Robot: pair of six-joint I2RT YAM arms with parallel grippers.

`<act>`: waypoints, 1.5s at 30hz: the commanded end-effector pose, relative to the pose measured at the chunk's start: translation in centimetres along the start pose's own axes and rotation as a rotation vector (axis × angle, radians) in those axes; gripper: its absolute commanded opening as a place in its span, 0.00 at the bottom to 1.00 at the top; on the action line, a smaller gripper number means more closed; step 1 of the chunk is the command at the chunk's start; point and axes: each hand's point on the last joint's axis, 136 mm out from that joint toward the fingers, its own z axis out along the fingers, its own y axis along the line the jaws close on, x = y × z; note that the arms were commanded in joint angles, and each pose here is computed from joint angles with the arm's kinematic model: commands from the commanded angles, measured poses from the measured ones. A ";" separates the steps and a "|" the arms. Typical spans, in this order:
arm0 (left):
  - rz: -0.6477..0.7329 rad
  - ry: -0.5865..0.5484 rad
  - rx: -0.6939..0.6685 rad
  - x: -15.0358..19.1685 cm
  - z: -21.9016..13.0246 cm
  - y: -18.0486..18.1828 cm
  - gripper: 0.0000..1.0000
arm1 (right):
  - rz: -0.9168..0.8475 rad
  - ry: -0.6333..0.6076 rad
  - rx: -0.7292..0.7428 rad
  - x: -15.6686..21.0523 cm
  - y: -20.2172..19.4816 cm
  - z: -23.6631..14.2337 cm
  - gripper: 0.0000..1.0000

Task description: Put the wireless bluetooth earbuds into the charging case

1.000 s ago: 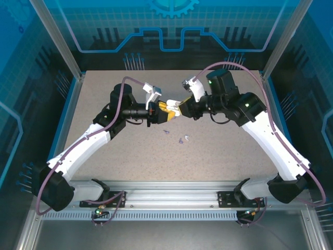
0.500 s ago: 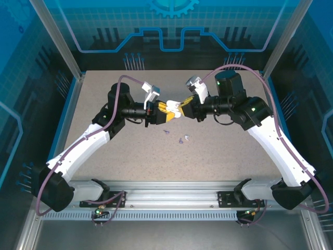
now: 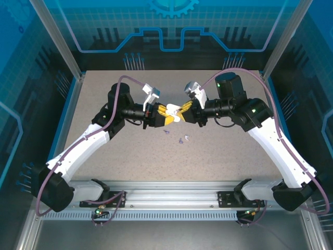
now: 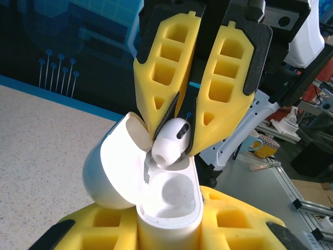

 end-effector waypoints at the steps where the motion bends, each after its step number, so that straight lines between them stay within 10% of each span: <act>1: 0.097 -0.027 0.046 -2.2 -0.6 -2.4 0.03 | 0.004 0.011 -0.040 0.6 0.7 -0.2 0.18; 13: 0.111 -0.017 0.031 -1.9 -0.6 -2.2 0.03 | 0.015 0.023 0.055 0.1 -0.5 -0.8 0.57; 20: 0.078 -0.002 -0.136 -0.6 -0.5 1.5 0.05 | 0.110 -0.018 0.457 0.1 -6.2 -3.7 0.71; 30: 0.038 -0.007 -0.373 2.4 -2.2 5.2 0.03 | 0.384 0.251 0.706 9.3 -12.2 -2.0 0.72; 45: -0.053 -0.004 -0.463 7.7 -4.4 4.4 0.04 | 0.681 0.540 0.510 23.0 -14.1 6.7 0.63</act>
